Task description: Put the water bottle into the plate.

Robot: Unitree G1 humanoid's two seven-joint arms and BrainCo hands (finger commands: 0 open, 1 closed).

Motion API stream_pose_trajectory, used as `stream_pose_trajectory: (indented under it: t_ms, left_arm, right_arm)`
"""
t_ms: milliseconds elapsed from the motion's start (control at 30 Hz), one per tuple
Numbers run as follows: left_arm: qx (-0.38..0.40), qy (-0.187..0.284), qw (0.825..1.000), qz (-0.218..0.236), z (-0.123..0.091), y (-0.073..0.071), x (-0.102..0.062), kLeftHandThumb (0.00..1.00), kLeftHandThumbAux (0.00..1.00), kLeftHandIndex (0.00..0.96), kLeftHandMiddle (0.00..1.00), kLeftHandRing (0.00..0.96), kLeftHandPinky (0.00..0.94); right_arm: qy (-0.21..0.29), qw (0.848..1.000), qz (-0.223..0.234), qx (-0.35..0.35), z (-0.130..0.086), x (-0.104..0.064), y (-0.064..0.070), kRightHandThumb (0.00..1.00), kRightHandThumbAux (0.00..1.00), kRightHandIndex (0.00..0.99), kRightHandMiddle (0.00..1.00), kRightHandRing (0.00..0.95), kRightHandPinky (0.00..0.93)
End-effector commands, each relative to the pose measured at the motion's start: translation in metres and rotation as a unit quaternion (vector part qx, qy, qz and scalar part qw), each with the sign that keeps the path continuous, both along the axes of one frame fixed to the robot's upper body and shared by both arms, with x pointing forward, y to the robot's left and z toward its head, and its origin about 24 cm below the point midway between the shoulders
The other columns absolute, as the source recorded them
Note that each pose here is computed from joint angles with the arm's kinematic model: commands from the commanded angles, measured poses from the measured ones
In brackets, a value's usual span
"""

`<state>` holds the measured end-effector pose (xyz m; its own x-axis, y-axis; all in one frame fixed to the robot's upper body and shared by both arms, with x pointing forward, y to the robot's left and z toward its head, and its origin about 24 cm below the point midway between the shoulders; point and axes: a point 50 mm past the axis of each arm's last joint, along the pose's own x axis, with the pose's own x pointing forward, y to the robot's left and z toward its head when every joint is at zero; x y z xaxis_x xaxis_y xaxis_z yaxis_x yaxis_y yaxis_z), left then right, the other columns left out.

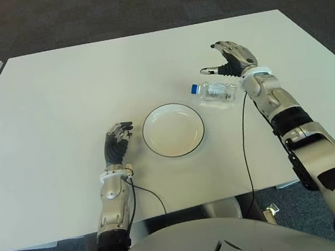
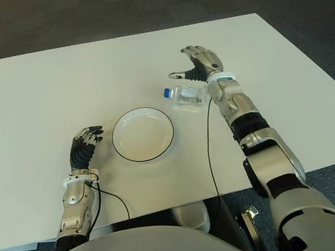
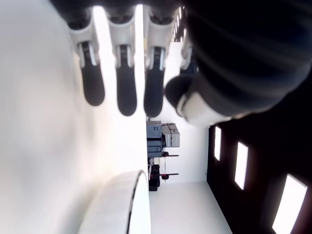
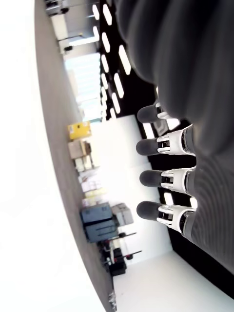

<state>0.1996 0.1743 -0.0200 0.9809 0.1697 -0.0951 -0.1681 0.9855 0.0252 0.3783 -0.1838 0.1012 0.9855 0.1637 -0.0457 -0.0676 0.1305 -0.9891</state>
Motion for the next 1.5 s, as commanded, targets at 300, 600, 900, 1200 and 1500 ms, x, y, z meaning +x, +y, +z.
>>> stream_pose_trajectory:
  t_ms: [300, 600, 900, 1200, 1500]
  left_arm:
    - [-0.006, 0.011, 1.0, 0.002, -0.003, -0.001, -0.005, 0.702, 0.722, 0.41, 0.35, 0.344, 0.364]
    - [-0.003, 0.007, 1.0, 0.0, -0.002, -0.001, -0.005, 0.702, 0.723, 0.41, 0.352, 0.348, 0.362]
    - [-0.005, 0.007, 1.0, 0.001, -0.002, 0.0, -0.005, 0.703, 0.722, 0.41, 0.349, 0.344, 0.357]
    - [-0.006, 0.004, 1.0, 0.0, -0.002, 0.001, -0.005, 0.701, 0.722, 0.41, 0.35, 0.349, 0.376]
    - [-0.007, 0.008, 1.0, 0.002, -0.002, 0.001, -0.005, 0.7, 0.723, 0.41, 0.355, 0.35, 0.36]
  right_arm:
    - [0.084, 0.993, 0.015, -0.081, -0.025, 0.007, 0.005, 0.583, 0.184, 0.0, 0.0, 0.0, 0.0]
    - [0.129, 0.986, 0.024, -0.107, -0.04, 0.004, 0.007, 0.543, 0.17, 0.0, 0.0, 0.0, 0.0]
    - [0.168, 0.978, 0.02, -0.125, -0.051, 0.001, 0.006, 0.523, 0.176, 0.0, 0.0, 0.0, 0.0]
    - [0.201, 0.971, 0.0, -0.13, -0.061, -0.003, 0.003, 0.512, 0.211, 0.0, 0.0, 0.0, 0.0]
    - [0.215, 0.968, -0.012, -0.131, -0.069, -0.006, 0.003, 0.522, 0.243, 0.0, 0.0, 0.0, 0.0]
